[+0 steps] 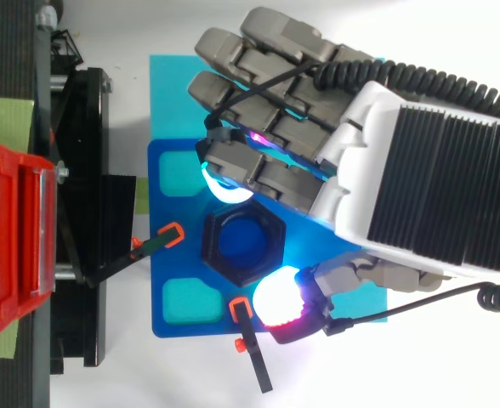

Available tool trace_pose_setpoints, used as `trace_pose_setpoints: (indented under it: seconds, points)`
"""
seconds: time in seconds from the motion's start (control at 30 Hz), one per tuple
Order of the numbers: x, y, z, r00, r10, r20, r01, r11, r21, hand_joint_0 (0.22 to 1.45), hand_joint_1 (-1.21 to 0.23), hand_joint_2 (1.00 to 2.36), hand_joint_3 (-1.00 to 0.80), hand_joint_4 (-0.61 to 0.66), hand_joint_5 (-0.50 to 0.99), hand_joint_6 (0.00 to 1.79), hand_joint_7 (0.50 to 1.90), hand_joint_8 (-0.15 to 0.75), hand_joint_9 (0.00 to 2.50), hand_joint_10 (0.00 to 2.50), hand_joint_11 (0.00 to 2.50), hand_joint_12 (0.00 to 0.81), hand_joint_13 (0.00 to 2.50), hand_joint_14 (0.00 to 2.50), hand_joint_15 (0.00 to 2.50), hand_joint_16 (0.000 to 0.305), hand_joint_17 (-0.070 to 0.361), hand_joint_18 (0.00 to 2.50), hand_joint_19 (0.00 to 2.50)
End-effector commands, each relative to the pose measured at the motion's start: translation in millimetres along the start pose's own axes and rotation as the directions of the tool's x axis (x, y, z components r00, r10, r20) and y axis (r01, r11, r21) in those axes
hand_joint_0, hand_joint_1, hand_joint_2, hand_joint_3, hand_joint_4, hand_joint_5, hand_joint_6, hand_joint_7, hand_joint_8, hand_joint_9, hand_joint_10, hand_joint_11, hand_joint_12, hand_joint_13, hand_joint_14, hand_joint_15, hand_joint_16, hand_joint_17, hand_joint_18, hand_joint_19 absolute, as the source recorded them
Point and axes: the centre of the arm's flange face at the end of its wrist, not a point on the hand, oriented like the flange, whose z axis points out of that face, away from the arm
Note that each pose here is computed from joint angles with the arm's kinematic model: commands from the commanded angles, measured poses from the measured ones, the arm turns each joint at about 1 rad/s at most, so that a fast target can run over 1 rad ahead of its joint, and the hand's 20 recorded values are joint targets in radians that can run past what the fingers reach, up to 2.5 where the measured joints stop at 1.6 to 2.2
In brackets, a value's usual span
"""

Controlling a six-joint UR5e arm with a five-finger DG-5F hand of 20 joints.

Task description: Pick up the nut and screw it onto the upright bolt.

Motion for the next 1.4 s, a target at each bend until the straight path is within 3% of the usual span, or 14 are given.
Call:
trace_pose_setpoints:
  seconds: [0.0,0.63,1.0,1.37]
  points:
    - [0.2,-0.3,0.0,1.0,0.0,-0.001,0.0,1.0,0.0,0.53,-0.65,1.0,-0.5,0.33,-0.15,0.5,1.31,0.321,0.39,0.0,0.0,0.406,0.18,0.0,0.0,0.054,0.122,0.09,0.0]
    - [0.9,-5.6,1.3,1.0,-0.003,-0.007,0.003,0.9997,-0.022,0.49,-0.6,1.0,-0.5,0.35,-0.16,0.5,1.25,0.333,0.39,0.0,0.0,0.419,0.18,0.0,0.0,0.057,0.128,0.09,0.0]
    - [0.8,-6.5,1.5,1.0,-0.003,-0.007,0.003,0.9997,-0.022,0.43,-0.46,1.0,-0.5,0.36,-0.18,0.5,1.07,0.352,0.39,0.0,0.0,0.45,0.19,0.0,0.0,0.063,0.141,0.09,0.0]
    - [0.5,-5.3,1.9,1.0,-0.002,-0.004,0.002,0.9994,-0.033,0.37,-0.48,1.0,-0.5,0.33,-0.22,0.5,0.89,0.367,0.36,0.0,0.0,0.486,0.18,0.0,0.0,0.071,0.159,0.08,0.0]
